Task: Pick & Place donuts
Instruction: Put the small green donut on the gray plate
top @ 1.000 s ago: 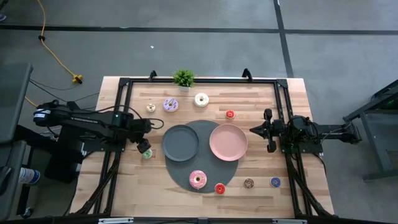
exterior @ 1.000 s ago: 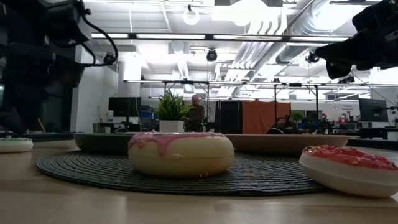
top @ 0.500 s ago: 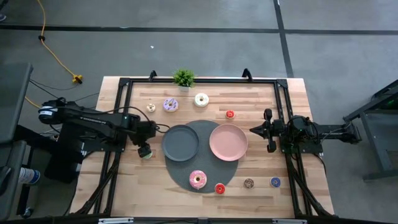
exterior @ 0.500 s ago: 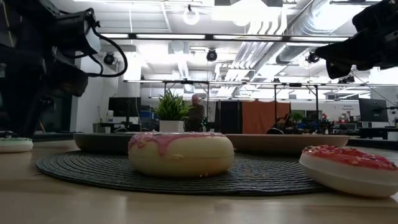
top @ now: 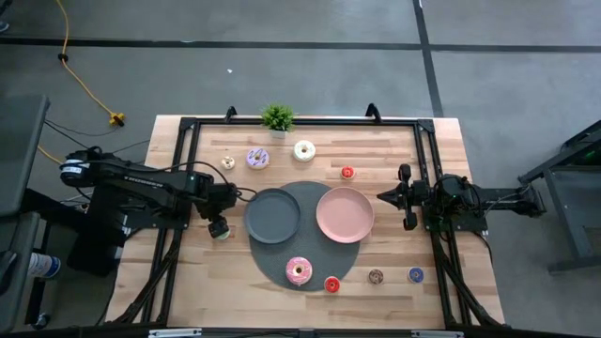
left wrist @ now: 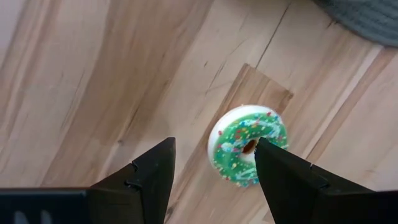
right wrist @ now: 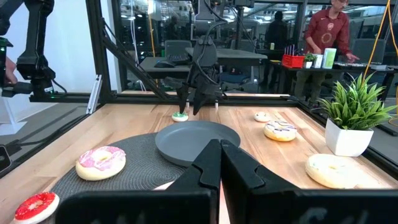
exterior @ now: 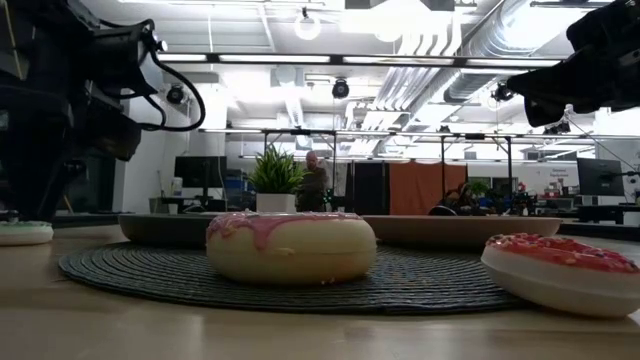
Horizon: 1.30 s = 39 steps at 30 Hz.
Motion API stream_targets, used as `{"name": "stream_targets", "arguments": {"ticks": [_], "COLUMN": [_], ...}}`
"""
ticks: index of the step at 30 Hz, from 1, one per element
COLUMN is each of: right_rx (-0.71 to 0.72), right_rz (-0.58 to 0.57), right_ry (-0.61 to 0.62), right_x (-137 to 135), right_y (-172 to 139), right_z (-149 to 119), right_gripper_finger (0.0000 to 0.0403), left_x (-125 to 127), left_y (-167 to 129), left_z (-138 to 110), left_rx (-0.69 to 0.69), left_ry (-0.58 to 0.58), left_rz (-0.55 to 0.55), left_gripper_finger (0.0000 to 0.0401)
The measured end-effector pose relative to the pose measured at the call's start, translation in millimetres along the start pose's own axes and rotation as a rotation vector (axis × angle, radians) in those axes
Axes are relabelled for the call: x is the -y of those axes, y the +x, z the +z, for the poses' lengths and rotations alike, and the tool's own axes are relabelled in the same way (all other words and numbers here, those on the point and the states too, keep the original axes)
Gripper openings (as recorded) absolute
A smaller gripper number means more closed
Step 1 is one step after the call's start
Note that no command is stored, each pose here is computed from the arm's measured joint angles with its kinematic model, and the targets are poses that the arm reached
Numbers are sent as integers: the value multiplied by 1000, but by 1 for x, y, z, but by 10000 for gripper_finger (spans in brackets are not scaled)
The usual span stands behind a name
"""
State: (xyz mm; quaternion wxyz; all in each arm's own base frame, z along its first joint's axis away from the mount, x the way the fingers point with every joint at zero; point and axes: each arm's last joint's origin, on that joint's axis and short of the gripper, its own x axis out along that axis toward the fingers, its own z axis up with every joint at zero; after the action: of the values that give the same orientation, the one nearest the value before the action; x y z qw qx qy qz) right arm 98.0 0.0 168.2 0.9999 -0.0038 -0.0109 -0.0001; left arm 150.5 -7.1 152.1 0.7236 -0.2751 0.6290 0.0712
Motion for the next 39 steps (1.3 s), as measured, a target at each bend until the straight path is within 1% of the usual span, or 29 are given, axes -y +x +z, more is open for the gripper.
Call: {"name": "stream_targets", "arguments": {"ticks": [27,32,36,39], "right_rx": [0,0,0,0], "right_rz": [0,0,0,0], "right_ry": [0,0,0,0], "right_x": [0,0,0,0], "right_y": [0,0,0,0], "right_z": [0,0,0,0], "right_gripper_finger": [0,0,0,0], "left_x": [-1,1,0,0], "left_y": [0,0,3,7], "left_z": [0,0,1,2], "left_rx": [1,-20,-25,-47], "left_ry": [-4,7,12,15], "left_rz": [12,-24,-1,-4], "left_gripper_finger": [211,211,211,211]}}
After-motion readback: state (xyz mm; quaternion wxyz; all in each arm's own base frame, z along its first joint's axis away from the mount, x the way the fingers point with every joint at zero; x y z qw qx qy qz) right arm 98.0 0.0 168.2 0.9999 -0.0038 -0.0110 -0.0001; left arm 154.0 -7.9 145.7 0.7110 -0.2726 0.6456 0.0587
